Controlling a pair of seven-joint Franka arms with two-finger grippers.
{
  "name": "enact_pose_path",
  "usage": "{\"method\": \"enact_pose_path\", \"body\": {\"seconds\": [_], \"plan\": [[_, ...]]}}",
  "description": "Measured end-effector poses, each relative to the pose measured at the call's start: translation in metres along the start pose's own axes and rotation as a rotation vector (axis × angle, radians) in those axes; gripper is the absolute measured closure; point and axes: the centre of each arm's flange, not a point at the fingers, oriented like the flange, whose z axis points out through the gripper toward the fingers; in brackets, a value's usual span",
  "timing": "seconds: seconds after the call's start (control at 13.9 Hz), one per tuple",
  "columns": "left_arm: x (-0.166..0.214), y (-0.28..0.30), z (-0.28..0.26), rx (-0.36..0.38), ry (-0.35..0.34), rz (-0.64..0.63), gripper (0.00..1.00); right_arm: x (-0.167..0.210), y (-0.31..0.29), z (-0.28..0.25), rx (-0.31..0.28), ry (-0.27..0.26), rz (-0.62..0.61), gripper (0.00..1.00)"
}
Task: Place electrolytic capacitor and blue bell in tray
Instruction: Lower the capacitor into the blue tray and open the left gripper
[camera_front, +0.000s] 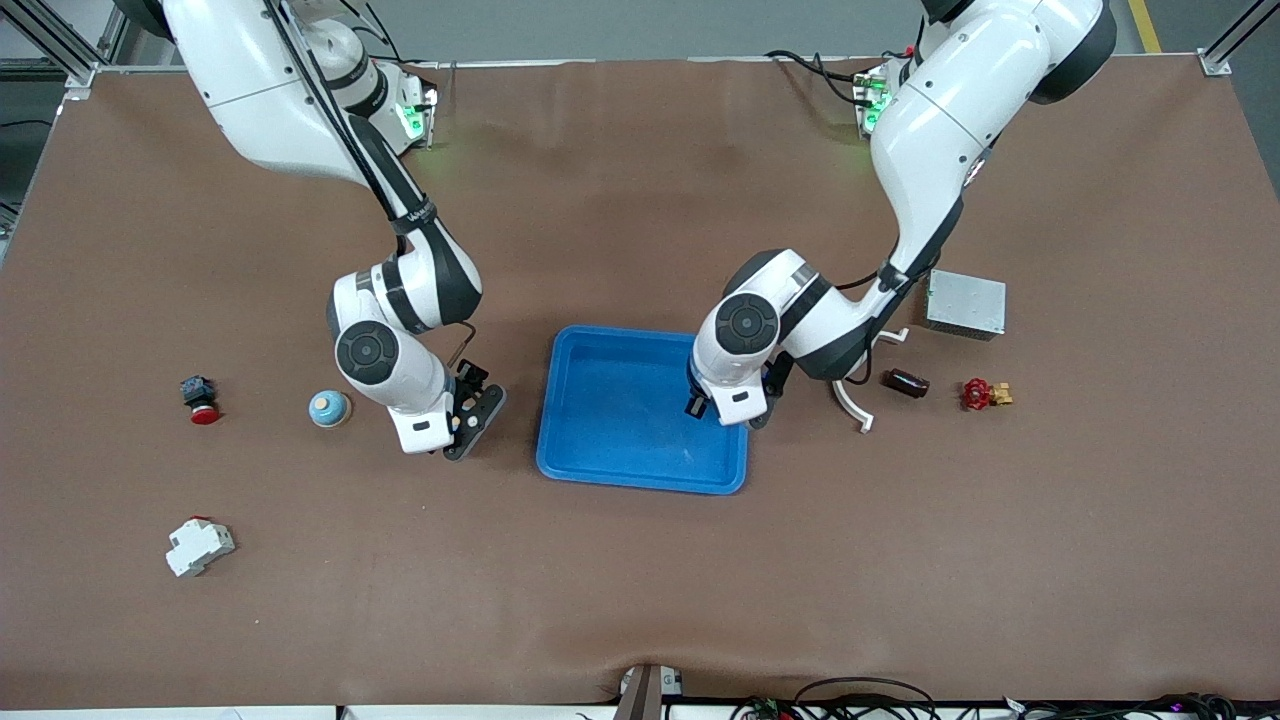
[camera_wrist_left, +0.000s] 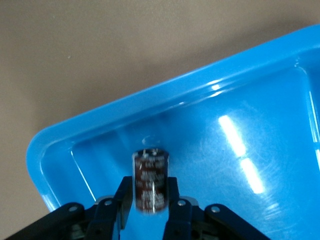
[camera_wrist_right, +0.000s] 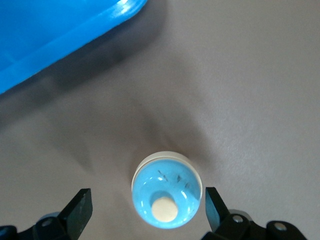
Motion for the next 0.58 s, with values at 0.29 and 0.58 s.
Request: {"method": "enact_pose_path", "body": {"seconds": [0.29, 0.58], "plan": [[0.009, 0.002, 0.001, -0.003, 0.015, -0.009, 0.28, -0.004, 0.007, 0.017, -0.013, 0.013, -0.038, 0.00], [0.021, 0.016, -0.039, -0.069, 0.041, -0.018, 0.00, -0.003, 0.007, 0.022, -0.016, 0.017, -0.041, 0.00]]}}
